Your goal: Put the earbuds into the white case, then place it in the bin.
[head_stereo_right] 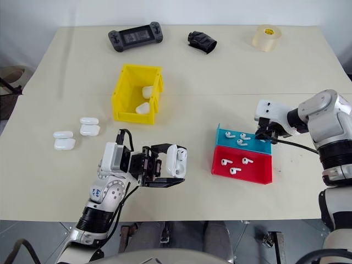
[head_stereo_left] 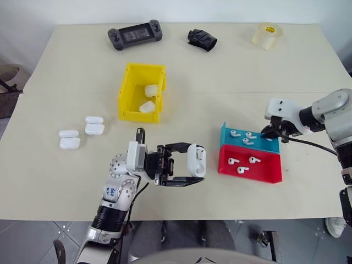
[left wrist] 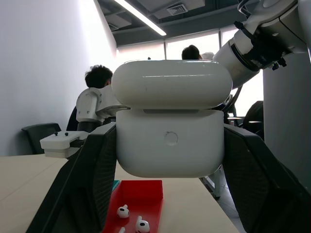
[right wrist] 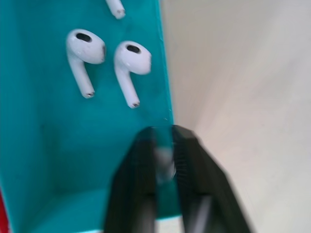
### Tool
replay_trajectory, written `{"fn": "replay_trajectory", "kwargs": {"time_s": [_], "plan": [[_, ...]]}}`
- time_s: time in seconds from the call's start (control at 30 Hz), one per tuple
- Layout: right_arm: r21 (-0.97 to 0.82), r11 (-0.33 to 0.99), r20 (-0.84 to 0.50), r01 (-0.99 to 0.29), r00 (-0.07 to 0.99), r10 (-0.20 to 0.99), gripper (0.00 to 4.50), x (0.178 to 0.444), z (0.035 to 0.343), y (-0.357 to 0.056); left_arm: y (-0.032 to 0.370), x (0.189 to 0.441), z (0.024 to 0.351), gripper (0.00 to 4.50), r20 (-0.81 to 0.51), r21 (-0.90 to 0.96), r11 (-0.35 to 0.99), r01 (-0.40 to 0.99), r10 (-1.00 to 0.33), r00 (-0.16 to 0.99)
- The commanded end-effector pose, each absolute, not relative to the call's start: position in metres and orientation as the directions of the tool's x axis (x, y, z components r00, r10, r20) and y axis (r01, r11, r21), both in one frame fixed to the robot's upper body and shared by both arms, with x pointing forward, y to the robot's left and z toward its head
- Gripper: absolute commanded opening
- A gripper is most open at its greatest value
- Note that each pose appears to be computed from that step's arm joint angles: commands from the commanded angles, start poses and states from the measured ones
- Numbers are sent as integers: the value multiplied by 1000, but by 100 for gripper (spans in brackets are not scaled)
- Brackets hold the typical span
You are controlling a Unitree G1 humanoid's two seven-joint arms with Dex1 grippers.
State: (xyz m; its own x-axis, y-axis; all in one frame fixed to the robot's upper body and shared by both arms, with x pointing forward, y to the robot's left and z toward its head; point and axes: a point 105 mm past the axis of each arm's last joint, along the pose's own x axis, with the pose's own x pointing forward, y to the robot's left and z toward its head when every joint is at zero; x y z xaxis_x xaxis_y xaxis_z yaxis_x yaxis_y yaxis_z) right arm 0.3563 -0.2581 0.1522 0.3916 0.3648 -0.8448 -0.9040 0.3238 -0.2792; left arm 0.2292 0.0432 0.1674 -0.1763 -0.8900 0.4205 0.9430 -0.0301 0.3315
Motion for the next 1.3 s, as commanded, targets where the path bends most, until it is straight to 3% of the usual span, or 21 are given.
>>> {"fn": "replay_trajectory", "kwargs": {"time_s": [0.03, 0.27, 0.3, 0.4, 0.67, 1.13, 1.23, 1.3], "plan": [[-301, 304, -838, -904, 402, 368, 23, 359, 159, -254, 45, 228, 167, 280, 428, 341, -17, 940, -888, -171], [-294, 333, -812, -896, 418, 407, 23, 361, 169, -248, 46, 228, 168, 280, 426, 343, -12, 939, -889, -167], [-273, 341, -809, -899, 407, 425, 40, 358, 172, -246, 46, 228, 168, 280, 425, 343, -12, 939, -890, -167], [-259, 347, -799, -901, 402, 447, 115, 354, 177, -242, 46, 228, 168, 280, 425, 342, -12, 940, -890, -166], [-236, 364, -767, -901, 402, 500, 384, 350, 187, -229, 45, 228, 168, 280, 425, 339, -22, 941, -888, -174], [-237, 474, -762, -848, 465, 451, 384, 357, 171, -231, 43, 228, 169, 280, 427, 339, -19, 941, -888, -172], [-222, 473, -760, -852, 456, 463, 324, 355, 171, -229, 42, 228, 169, 280, 428, 339, -21, 941, -887, -174], [-221, 479, -758, -850, 459, 464, 261, 355, 171, -228, 42, 228, 170, 280, 429, 339, -23, 941, -886, -176]]}}
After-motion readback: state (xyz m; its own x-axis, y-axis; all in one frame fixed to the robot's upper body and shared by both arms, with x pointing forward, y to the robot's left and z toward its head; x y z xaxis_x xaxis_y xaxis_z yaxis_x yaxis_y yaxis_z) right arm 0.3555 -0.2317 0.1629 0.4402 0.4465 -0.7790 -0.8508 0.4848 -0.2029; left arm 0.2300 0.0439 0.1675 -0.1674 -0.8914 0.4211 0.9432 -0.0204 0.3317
